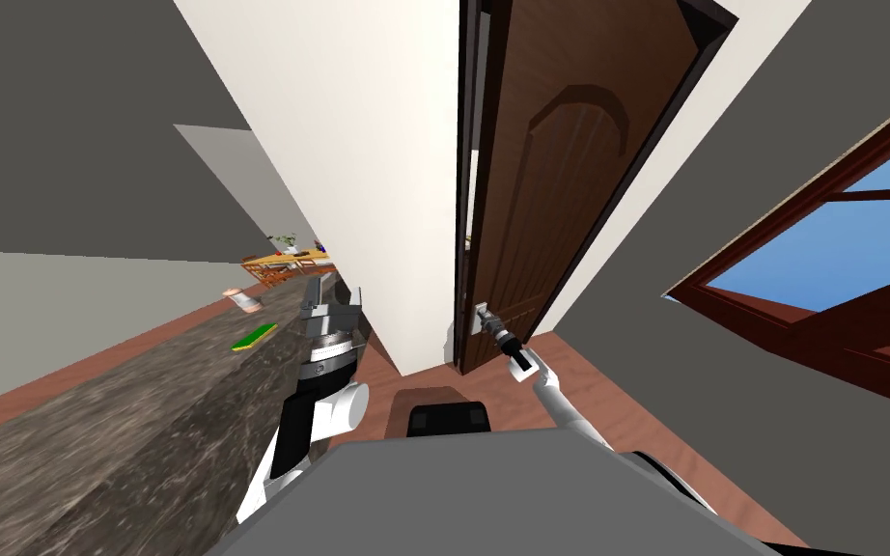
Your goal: Pull the door open
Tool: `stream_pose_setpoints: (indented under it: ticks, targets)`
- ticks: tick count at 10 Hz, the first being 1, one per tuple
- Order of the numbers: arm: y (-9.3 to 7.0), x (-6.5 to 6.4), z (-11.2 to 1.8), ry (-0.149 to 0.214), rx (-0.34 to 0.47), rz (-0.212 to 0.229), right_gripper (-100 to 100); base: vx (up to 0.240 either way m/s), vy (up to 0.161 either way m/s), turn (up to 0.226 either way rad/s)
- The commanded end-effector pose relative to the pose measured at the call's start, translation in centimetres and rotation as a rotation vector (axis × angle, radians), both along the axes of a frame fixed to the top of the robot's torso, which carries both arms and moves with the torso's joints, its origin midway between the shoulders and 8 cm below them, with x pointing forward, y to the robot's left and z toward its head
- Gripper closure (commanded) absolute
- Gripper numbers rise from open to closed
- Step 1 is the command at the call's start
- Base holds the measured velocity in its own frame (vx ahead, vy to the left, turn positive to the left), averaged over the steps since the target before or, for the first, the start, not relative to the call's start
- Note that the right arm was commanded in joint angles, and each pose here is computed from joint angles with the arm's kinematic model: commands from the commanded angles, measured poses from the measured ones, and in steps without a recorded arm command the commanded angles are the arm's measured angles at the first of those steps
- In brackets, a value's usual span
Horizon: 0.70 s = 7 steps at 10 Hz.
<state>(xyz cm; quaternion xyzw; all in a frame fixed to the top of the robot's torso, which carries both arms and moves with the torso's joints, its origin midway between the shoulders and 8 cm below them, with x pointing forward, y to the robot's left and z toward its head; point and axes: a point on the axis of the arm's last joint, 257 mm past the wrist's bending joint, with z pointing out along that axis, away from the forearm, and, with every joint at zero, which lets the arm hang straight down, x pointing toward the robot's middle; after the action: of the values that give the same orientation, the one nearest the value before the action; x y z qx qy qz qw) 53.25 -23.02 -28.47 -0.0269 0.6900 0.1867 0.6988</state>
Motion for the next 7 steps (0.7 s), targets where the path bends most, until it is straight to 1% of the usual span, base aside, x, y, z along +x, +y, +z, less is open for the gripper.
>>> stream_pose_setpoints:
  ticks: [1, 3, 6, 7]
  targets:
    - [1.31, -0.16, 0.07, 0.010, 0.075, 0.015, 100, -0.094, -0.034, 0.027]
    - [1.62, -0.11, 0.42, 0.020, 0.156, 0.015, 100, -0.091, -0.054, 0.079]
    - [2.13, -0.05, 0.99, 0.038, 0.298, 0.017, 100, -0.090, -0.067, 0.077]
    - [2.13, -0.05, 0.99, 0.038, 0.298, 0.017, 100, -0.057, -0.034, 0.011]
